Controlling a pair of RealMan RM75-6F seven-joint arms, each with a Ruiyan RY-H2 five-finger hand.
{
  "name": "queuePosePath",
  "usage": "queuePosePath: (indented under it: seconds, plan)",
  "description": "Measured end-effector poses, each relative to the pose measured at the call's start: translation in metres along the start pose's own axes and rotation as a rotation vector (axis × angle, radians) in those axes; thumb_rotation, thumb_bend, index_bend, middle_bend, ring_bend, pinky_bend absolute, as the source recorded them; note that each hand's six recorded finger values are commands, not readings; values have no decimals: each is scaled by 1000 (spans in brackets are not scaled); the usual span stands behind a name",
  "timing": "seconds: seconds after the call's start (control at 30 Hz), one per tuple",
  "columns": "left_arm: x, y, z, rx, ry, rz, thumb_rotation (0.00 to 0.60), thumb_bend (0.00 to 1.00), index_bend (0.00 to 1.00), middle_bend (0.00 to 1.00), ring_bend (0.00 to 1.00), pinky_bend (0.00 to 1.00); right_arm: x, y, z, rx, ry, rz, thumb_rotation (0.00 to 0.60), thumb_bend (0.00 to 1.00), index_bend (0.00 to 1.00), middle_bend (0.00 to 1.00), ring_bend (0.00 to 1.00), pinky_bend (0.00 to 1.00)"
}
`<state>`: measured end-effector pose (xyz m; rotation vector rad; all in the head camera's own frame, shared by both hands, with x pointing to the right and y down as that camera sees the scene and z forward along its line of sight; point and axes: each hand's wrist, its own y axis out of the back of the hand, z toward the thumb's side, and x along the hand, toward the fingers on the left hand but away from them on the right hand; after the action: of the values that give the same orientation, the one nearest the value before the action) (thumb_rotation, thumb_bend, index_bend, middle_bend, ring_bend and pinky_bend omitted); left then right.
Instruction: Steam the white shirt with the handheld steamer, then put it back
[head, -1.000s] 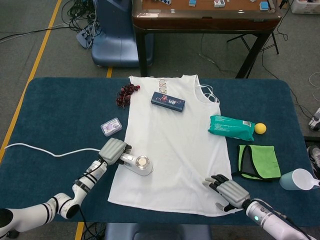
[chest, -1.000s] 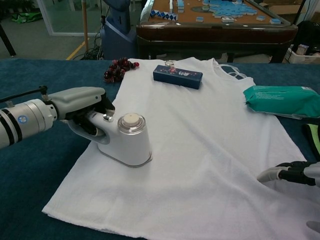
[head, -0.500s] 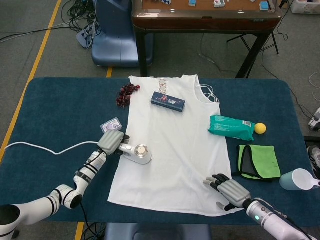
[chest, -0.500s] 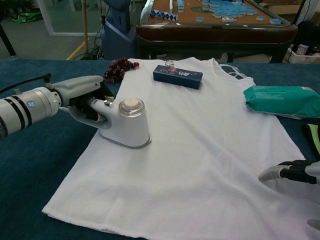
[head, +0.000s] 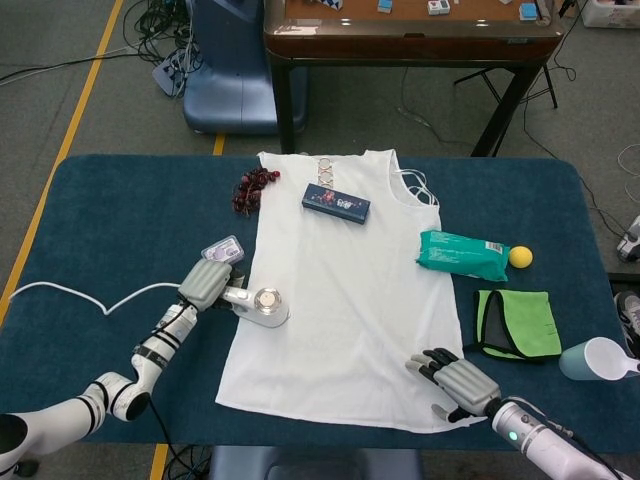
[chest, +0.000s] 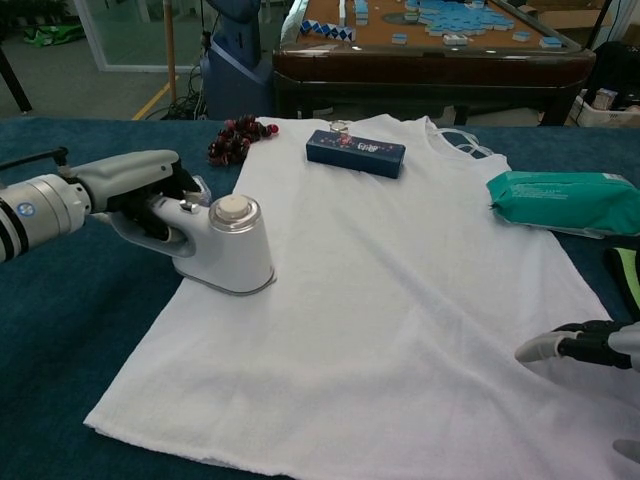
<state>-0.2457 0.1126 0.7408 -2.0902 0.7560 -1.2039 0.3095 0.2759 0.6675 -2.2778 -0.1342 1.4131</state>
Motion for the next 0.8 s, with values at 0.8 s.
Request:
queuePosePath:
  seconds: [0.8]
  plan:
    - [-8,-28,51,9,-95,-62,600,244,880,809,664,719,5,-1,0,-4,-1,-10,600,413,1,88,0,0]
